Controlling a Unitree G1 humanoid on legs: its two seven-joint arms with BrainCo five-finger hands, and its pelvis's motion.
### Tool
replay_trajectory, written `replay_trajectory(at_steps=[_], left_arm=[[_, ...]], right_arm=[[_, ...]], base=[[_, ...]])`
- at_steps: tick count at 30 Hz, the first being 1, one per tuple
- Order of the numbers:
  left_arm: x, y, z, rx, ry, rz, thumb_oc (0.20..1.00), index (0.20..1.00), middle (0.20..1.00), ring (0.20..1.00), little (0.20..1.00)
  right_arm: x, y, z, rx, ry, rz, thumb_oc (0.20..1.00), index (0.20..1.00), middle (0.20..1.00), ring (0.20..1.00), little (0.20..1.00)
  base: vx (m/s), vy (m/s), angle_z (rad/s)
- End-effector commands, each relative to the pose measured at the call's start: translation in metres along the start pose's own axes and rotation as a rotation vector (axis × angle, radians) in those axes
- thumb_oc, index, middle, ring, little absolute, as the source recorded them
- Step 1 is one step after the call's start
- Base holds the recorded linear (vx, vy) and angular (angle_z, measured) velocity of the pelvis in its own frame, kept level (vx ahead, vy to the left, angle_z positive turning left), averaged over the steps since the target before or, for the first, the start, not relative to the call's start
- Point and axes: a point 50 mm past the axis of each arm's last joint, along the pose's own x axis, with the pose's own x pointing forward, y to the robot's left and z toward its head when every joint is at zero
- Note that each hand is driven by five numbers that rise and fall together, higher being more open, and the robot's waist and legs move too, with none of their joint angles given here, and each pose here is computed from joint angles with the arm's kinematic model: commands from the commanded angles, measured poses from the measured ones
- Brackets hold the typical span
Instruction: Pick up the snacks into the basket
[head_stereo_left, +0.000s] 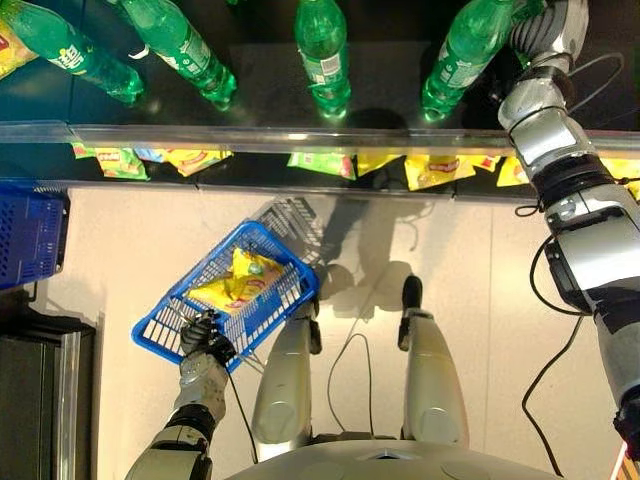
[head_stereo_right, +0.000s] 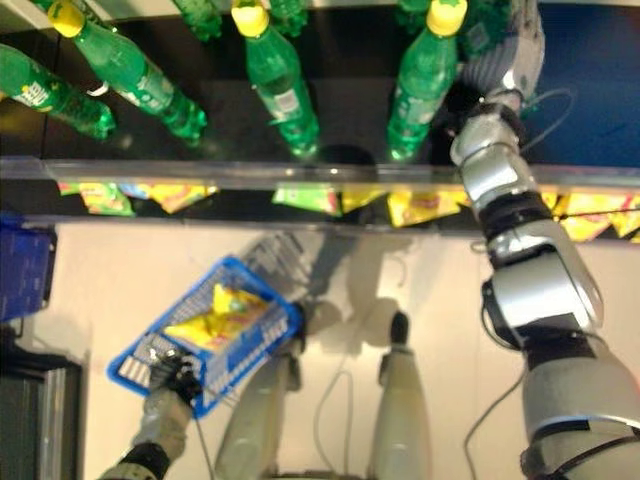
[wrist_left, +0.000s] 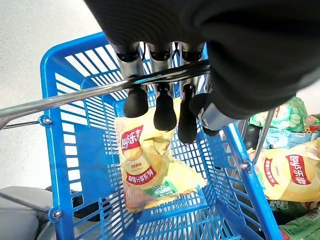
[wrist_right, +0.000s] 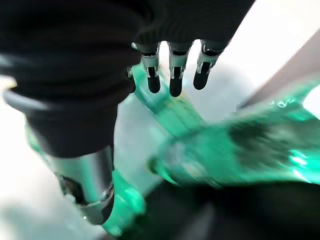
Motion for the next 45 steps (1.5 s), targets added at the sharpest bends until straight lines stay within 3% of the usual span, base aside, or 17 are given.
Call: replay_trajectory(at_steps=[1, 10, 23, 24, 26, 27, 45], left_arm=[[0.003, 0.032, -0.001, 0.078, 0.004, 0.075, 0.200, 0.200, 0.200, 0.200, 0.200], [0.003, 0.030, -0.003, 0.078, 0.019, 0.048, 0.200, 0.200, 0.200, 0.200, 0.200], [0.003, 0.027, -0.003, 0.081, 0.021, 0.022, 0.200, 0.200, 0.200, 0.200, 0.200], [0.003, 0.027, -0.003, 0.081, 0.021, 0.022, 0.200, 0.200, 0.200, 0.200, 0.200], [0.002, 0.025, -0.003, 0.085, 0.020, 0.013, 0.200, 0.200, 0.200, 0.200, 0.200], [0.002, 0.025, -0.002, 0.086, 0.018, 0.008, 0.200, 0.200, 0.200, 0.200, 0.200], [0.003, 0.024, -0.002, 0.078, 0.025, -0.004, 0.200, 0.200, 0.200, 0.200, 0.200]], right_arm=[[0.018, -0.016, 0.028, 0.036, -0.045, -0.021, 1.000, 1.000, 1.000, 1.000, 1.000], [0.016, -0.006, 0.000, -0.083, 0.095, 0.089, 1.000, 1.000, 1.000, 1.000, 1.000], [0.020, -0.027, -0.028, -0.095, 0.234, 0.048, 1.000, 1.000, 1.000, 1.000, 1.000], [0.020, -0.028, -0.028, -0.095, 0.234, 0.048, 0.865, 0.865, 0.865, 0.865, 0.865], [0.020, -0.031, -0.034, -0.121, 0.252, 0.050, 0.247, 0.247, 0.247, 0.247, 0.247], [0.021, -0.034, -0.036, -0.147, 0.252, 0.050, 0.200, 0.200, 0.200, 0.200, 0.200], [0.023, -0.048, -0.051, -0.193, 0.290, 0.051, 0.200, 0.200, 0.200, 0.200, 0.200]], base=[[0.00, 0.000, 0.00], [0.00, 0.000, 0.00], [0.00, 0.002, 0.01], [0.00, 0.000, 0.00], [0.00, 0.000, 0.00], [0.00, 0.000, 0.00], [0.00, 0.001, 0.00]])
